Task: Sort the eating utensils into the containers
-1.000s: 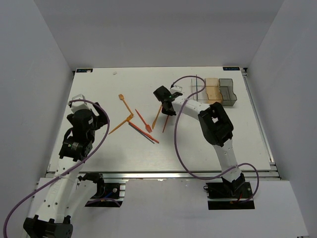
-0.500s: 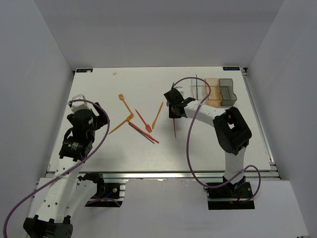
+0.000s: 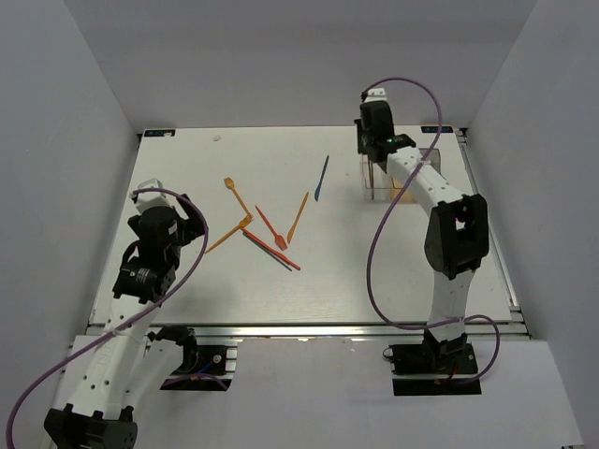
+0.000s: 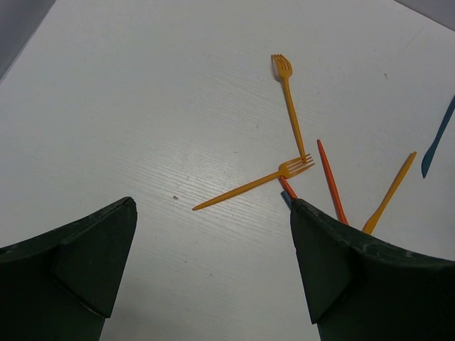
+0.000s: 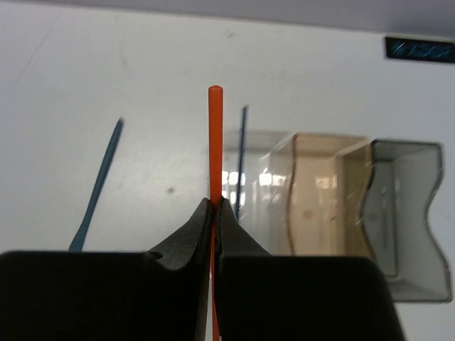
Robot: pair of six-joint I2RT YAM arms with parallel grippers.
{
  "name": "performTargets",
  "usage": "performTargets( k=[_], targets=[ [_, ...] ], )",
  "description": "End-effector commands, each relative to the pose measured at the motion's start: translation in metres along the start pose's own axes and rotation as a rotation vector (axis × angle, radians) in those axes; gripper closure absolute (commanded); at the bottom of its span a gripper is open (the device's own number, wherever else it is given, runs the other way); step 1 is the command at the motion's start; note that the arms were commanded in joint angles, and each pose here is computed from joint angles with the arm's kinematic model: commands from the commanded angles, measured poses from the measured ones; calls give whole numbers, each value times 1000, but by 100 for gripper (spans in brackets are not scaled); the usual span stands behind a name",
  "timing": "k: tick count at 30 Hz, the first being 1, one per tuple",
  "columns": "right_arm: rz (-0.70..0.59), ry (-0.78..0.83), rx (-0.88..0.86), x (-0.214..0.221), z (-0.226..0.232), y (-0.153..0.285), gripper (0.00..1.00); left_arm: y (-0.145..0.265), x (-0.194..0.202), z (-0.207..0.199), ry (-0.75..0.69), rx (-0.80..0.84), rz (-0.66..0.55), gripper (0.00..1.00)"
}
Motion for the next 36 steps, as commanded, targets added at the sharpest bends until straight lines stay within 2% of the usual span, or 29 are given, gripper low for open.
performTargets(
  k=[1,4,11,22,26,27,28,32,34,36],
  targets=[
    [-99,14,71,-33,-34,-23,100,-3,3,-2,-10,8,12,2],
    [-134,23,77,-43,-48,-46,100,-9,7,-2,-25,-15,38,2],
    [-143,30,112,-30,-55,-90,100,-9,6,1,-25,-36,28,2],
    [-79,-5,100,16,-54,-84,100,-12,9,0,-32,-42,44,2],
    [-65,-27,89,19,-52,-83,95,-11,7,1,-30,-45,34,2],
    [-64,-31,90,18,-53,-82,93,-11,7,2,-30,-45,34,2],
    [-68,-34,91,17,-52,-80,81,-11,7,2,-30,-46,34,2],
    [-104,-67,113,-5,-59,-65,44,-11,7,1,-30,-42,36,2],
    [-115,-76,124,-16,-63,-57,34,-11,7,1,-27,-44,33,2],
    [-123,-92,119,-25,-64,-45,34,-10,6,1,-28,-42,30,2]
  ],
)
Point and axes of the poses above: each gripper's point midway between its finger pads, its own y axis back along the fingers, its own z axis along the line the jaws close on, x = y × z, the point moved 5 cm from there along y, back along the fingers, and after that the axes turned 5 degrees about y, right-handed, at the moved point
